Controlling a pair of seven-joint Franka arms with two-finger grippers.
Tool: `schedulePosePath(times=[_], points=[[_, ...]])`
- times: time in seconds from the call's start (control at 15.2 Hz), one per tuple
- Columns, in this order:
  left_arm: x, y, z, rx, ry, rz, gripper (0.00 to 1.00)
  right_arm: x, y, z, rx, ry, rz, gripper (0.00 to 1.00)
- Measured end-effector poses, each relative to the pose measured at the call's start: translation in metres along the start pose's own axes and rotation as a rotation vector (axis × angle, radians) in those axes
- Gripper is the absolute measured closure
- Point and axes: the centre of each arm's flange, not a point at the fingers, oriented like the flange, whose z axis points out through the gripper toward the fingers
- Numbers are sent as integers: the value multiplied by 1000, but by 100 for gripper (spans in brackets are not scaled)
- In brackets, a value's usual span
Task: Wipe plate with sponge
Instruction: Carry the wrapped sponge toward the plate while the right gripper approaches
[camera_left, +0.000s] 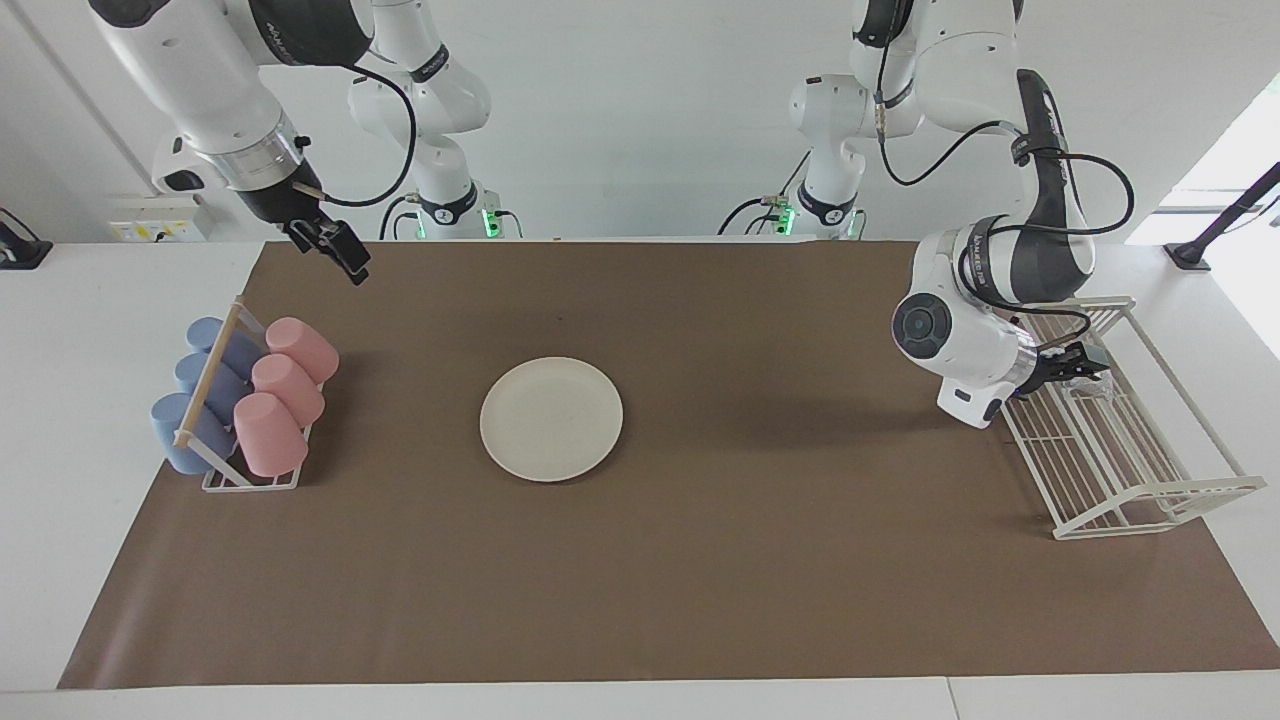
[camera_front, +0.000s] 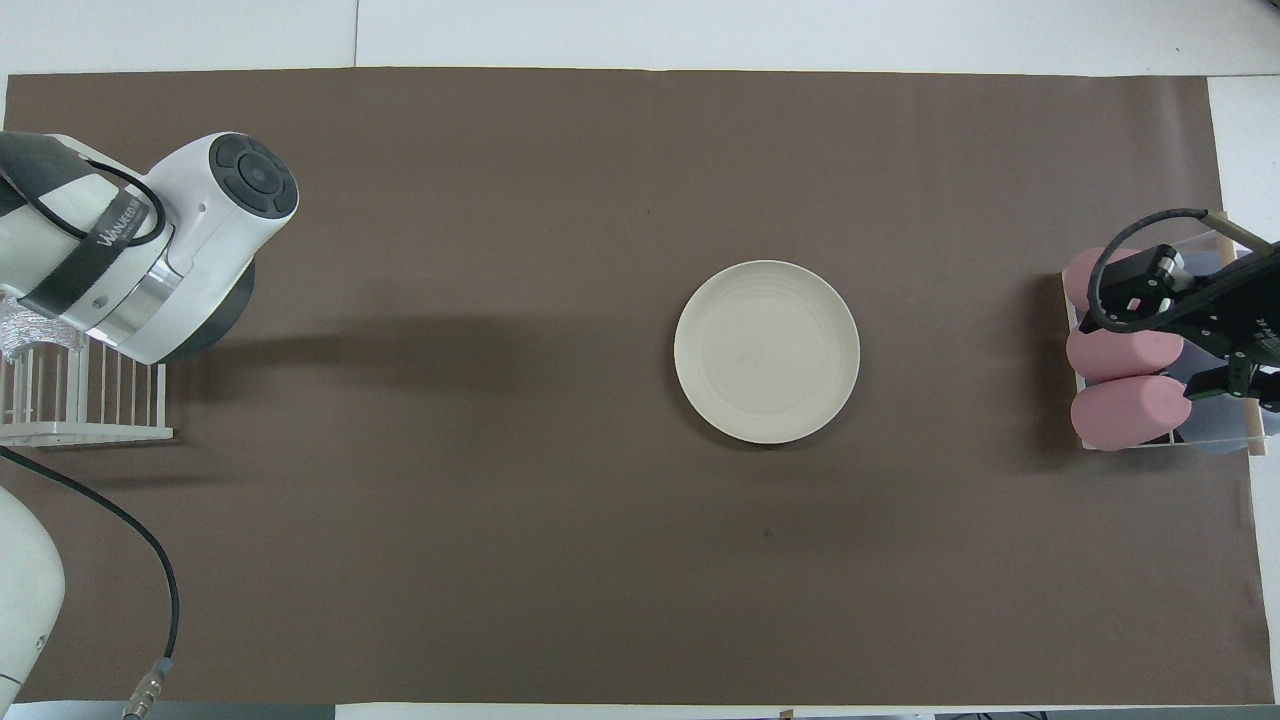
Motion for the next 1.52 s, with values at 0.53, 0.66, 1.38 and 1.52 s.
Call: schedulePosePath(times=[0.53,0.66,1.38,1.52], points=[[-1,-6,10,-1,-17,-66,74,-56,-47,-1,18,-53,374,0],[-1,-7,11,-1,-19,-77,93,-73,-61,-1,20,-65,463,0],[-13,-77,-74,-497,-151,-307,94,-124,-97,-2,23,-47,639,0],[-23,-85,-101,-678,-193,-309,94,-128,-100,-2,22,-45,632,0]])
